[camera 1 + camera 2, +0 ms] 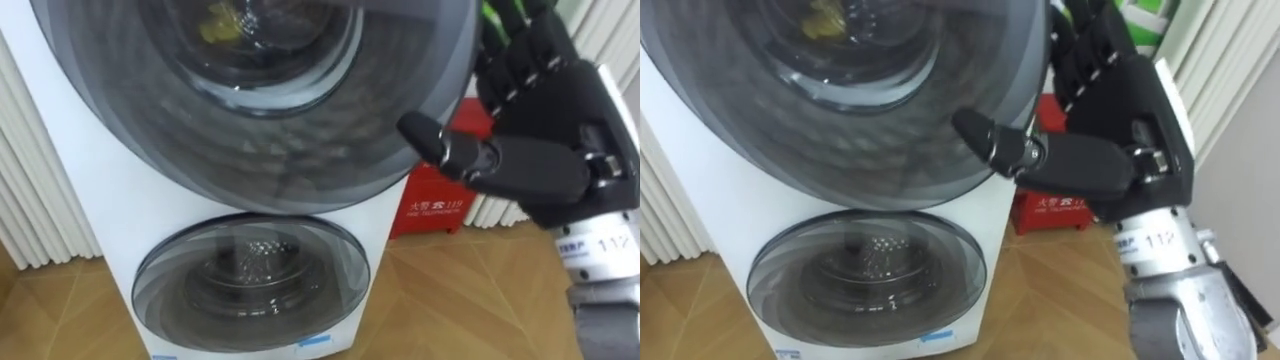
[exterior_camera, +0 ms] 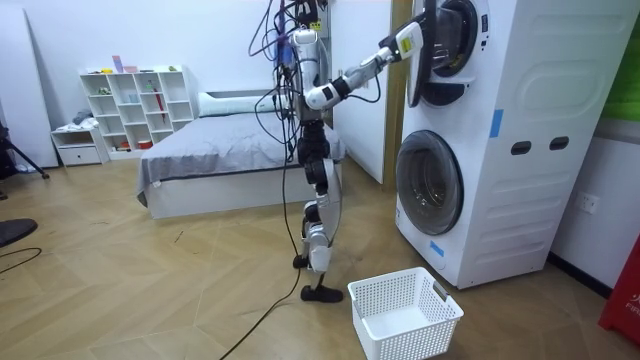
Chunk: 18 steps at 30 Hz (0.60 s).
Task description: Pick clothes from washing machine
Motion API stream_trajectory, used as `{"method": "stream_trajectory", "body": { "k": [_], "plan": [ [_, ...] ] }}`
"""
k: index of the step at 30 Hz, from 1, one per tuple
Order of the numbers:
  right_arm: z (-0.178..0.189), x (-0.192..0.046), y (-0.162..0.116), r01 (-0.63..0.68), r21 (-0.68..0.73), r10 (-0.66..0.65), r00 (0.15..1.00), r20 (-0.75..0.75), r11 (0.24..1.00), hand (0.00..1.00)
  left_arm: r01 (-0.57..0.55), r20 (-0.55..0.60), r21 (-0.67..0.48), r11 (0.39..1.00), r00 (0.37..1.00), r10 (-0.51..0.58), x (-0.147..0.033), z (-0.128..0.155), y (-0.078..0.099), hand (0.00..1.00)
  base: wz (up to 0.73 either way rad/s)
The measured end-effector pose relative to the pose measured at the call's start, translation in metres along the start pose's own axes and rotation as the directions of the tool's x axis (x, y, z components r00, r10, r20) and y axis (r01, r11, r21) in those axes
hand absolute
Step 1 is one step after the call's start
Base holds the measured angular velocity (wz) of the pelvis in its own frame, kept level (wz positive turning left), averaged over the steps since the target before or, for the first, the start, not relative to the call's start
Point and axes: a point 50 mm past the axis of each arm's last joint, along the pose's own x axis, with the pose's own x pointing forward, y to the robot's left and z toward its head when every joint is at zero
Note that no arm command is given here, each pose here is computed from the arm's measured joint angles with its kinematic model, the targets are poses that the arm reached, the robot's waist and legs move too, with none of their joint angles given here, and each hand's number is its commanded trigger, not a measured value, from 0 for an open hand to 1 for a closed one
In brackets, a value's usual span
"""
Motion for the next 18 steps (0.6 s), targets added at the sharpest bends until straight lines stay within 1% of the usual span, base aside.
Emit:
{"method": "stream_trajectory", "body": {
  "k": [11,18],
  "plan": [
    [-0.002,-0.004,0.004,-0.055,0.010,0.055,0.998,0.025,0.998,0.00,-0.001,0.023,0.015,1.000,1.000,0.000,0.002,0.010,0.001,0.00,-0.02],
    [-0.001,-0.004,0.005,-0.077,0.009,0.077,0.996,0.038,0.997,0.00,-0.002,0.036,0.054,0.999,0.999,0.000,0.004,0.018,0.002,0.00,-0.07]
  ]
}}
